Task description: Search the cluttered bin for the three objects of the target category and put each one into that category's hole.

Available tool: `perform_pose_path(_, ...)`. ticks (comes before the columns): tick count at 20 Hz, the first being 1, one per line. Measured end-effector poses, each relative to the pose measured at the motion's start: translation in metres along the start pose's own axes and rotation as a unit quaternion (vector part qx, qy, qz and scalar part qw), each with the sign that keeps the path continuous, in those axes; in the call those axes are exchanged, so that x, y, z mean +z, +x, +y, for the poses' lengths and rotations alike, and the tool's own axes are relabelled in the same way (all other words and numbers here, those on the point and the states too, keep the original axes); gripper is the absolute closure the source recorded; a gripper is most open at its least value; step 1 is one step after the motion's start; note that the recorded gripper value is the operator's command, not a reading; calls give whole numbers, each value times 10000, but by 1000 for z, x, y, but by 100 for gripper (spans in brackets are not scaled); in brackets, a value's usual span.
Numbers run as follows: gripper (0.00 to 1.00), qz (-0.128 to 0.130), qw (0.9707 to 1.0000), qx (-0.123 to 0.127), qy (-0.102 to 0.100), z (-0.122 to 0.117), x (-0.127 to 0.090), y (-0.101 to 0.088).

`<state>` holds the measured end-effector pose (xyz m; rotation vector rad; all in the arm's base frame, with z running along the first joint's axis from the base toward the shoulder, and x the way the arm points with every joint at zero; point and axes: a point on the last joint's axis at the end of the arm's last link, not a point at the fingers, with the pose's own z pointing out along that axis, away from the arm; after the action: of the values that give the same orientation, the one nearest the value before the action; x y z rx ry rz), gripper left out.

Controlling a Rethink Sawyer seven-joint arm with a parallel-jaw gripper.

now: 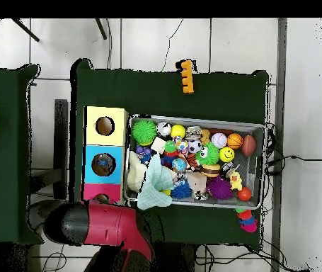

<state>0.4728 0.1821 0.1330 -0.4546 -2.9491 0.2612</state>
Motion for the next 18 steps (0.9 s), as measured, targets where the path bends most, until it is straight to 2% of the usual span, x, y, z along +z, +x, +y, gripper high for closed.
perform_pose_path(3, 100, -93, 9999, -60, -33, 18, -3, -19)
perform_pose_path(8, 100, -167, 9995, -258, 13, 46, -10, -34)
perform_pose_path(18, 100, -364, 9965, -748, -35, 103, -40, -28)
